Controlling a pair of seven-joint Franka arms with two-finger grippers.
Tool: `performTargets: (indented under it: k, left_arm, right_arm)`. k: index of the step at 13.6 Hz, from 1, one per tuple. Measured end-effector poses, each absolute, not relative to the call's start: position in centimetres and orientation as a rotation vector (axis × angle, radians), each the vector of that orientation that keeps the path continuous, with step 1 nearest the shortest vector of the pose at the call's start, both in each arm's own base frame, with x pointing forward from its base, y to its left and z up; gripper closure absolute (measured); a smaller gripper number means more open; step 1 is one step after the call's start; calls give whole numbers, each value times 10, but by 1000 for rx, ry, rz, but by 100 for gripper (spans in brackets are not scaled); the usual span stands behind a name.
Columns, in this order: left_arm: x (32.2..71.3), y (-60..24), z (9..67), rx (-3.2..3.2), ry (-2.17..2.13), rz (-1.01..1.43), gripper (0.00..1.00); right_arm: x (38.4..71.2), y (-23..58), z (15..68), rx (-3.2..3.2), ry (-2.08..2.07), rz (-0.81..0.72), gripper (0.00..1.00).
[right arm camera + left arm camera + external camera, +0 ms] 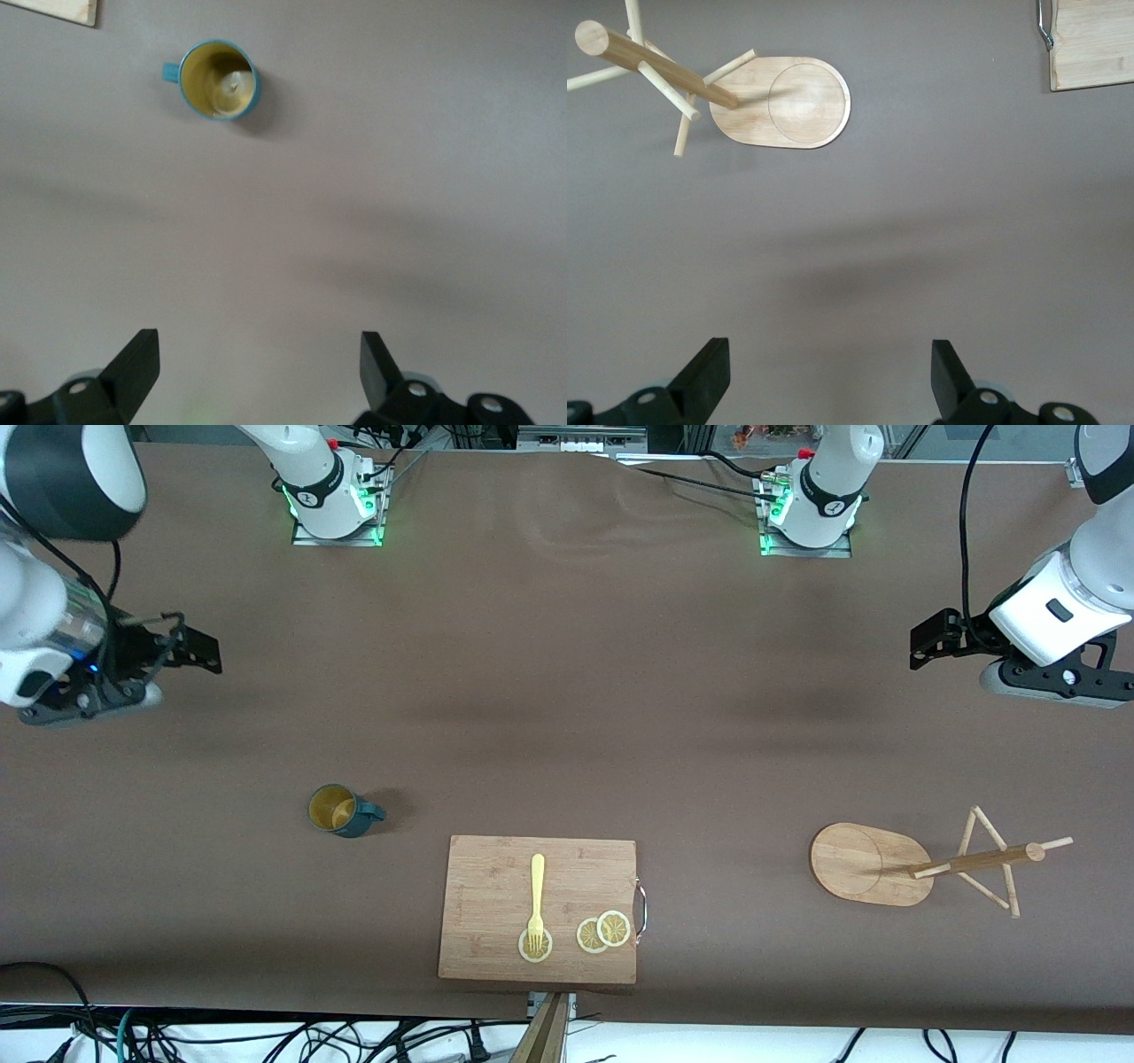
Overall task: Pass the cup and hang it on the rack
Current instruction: 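Lower the open right gripper onto the teal mug's rim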
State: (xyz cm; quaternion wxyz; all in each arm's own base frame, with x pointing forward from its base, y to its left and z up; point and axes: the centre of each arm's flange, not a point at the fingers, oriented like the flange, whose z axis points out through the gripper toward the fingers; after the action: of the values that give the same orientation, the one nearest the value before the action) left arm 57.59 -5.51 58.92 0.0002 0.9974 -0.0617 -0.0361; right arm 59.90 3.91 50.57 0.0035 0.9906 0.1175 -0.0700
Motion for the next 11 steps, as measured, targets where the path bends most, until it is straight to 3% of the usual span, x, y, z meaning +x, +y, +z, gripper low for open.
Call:
performTargets:
  k: [4,11]
  left_arm:
    - [576,-55,589,3133,-194,-113,0]
    - [576,-55,589,3133,-194,-113,0]
  right_arm:
    - [629,49,432,3115,376,-183,0]
    - [655,61,324,3131,319,-137,0]
